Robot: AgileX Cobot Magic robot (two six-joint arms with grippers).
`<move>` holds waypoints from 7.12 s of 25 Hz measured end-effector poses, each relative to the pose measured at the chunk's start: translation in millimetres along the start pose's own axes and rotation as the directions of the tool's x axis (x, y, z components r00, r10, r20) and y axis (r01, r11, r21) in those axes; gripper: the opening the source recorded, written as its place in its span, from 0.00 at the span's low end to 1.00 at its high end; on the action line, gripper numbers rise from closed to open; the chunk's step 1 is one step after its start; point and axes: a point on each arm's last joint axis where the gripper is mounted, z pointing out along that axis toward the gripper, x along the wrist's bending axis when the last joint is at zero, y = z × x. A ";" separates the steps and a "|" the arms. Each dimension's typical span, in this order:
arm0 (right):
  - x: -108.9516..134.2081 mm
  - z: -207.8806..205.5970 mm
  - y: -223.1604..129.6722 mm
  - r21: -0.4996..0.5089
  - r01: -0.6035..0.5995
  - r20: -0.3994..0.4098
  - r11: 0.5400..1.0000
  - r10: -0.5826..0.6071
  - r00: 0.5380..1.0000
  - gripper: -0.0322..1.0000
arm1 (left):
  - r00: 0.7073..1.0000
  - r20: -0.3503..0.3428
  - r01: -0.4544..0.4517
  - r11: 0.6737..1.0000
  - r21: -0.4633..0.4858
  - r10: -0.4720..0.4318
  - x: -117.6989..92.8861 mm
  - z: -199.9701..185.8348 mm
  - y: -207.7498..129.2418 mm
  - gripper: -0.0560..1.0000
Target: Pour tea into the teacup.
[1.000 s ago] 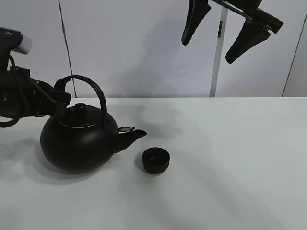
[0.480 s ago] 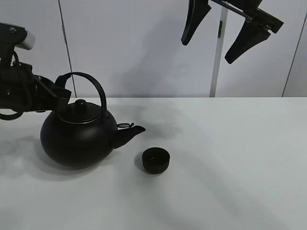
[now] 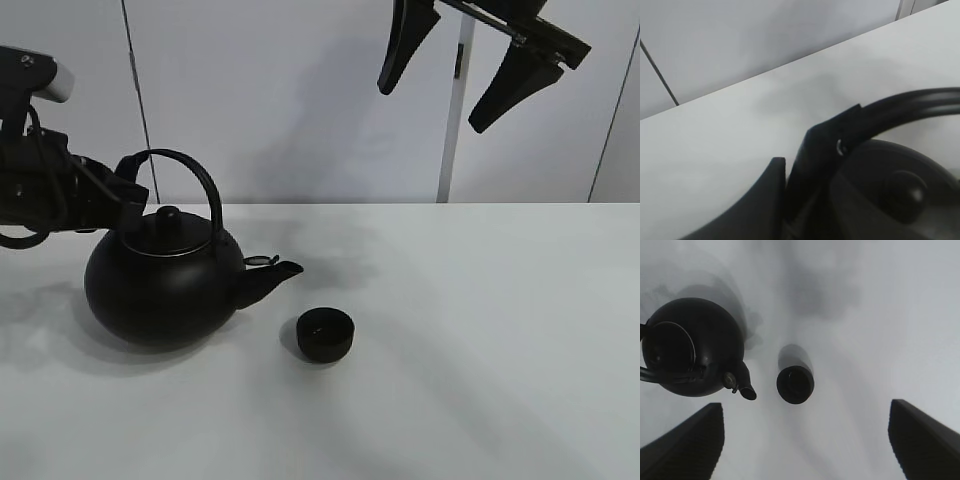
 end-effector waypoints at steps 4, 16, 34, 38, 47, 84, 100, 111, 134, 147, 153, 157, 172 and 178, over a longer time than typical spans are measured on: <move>0.0 0.0 0.0 0.000 0.001 0.000 1.000 -0.001 1.000 0.62 | 1.000 -0.003 -0.002 1.000 0.001 0.002 0.7 0.8 1.5 0.19; 0.0 0.0 0.0 0.000 0.002 0.000 1.000 -0.002 1.000 0.62 | 1.000 -0.010 -0.011 0.999 0.036 0.011 1.9 1.5 -0.3 0.19; 0.1 0.0 0.0 0.000 0.004 -0.001 1.000 -0.004 1.000 0.62 | 0.996 0.017 -0.091 0.994 0.060 0.090 -7.0 9.9 10.8 0.18; 0.1 0.0 0.0 0.000 0.004 -0.001 1.000 -0.004 1.000 0.62 | 0.996 0.006 -0.087 0.995 0.055 0.087 -5.5 11.8 15.5 0.18; 0.1 0.0 0.0 0.000 0.004 -0.001 1.000 -0.004 1.000 0.62 | 0.990 0.020 -0.138 0.987 0.080 0.137 -11.2 13.6 16.2 0.18; 0.4 0.0 0.0 0.000 0.004 -0.004 1.000 -0.004 1.000 0.62 | 0.977 0.047 -0.212 0.969 0.128 0.208 -21.6 19.3 23.8 0.18; 0.4 0.0 0.0 0.000 0.004 -0.004 1.000 -0.004 1.000 0.62 | 0.975 0.037 -0.223 0.962 0.158 0.220 -18.5 21.5 28.5 0.18; 0.5 0.0 0.0 0.000 0.006 -0.005 1.000 -0.006 1.000 0.62 | 0.969 0.039 -0.247 0.953 0.175 0.244 -19.2 23.3 32.7 0.18; 1.0 0.0 0.0 0.000 0.004 -0.010 1.000 -0.004 1.000 0.62 | 0.965 0.051 -0.262 0.948 0.183 0.257 -23.7 24.0 33.6 0.18; 1.0 0.0 0.0 0.000 0.005 -0.010 1.000 -0.005 1.000 0.62 | 0.966 0.048 -0.260 0.947 0.187 0.256 -23.3 24.3 34.3 0.18; 1.0 0.0 0.0 0.000 0.005 -0.010 1.000 -0.005 1.000 0.62 | 0.963 0.038 -0.269 0.941 0.205 0.266 -20.4 26.4 41.5 0.18; 1.0 0.0 0.0 0.000 0.005 -0.010 1.000 -0.005 1.000 0.62 | 0.955 0.046 -0.295 0.934 0.203 0.292 -20.3 26.8 42.9 0.18; 1.0 0.0 0.0 0.000 0.005 -0.010 1.000 -0.005 1.000 0.62 | 0.953 0.049 -0.301 0.931 0.206 0.298 -20.4 26.7 42.6 0.18; 1.0 0.0 0.0 0.000 0.005 -0.010 1.000 -0.005 1.000 0.62 | 0.953 0.049 -0.301 0.931 0.206 0.298 -20.4 26.7 42.6 0.18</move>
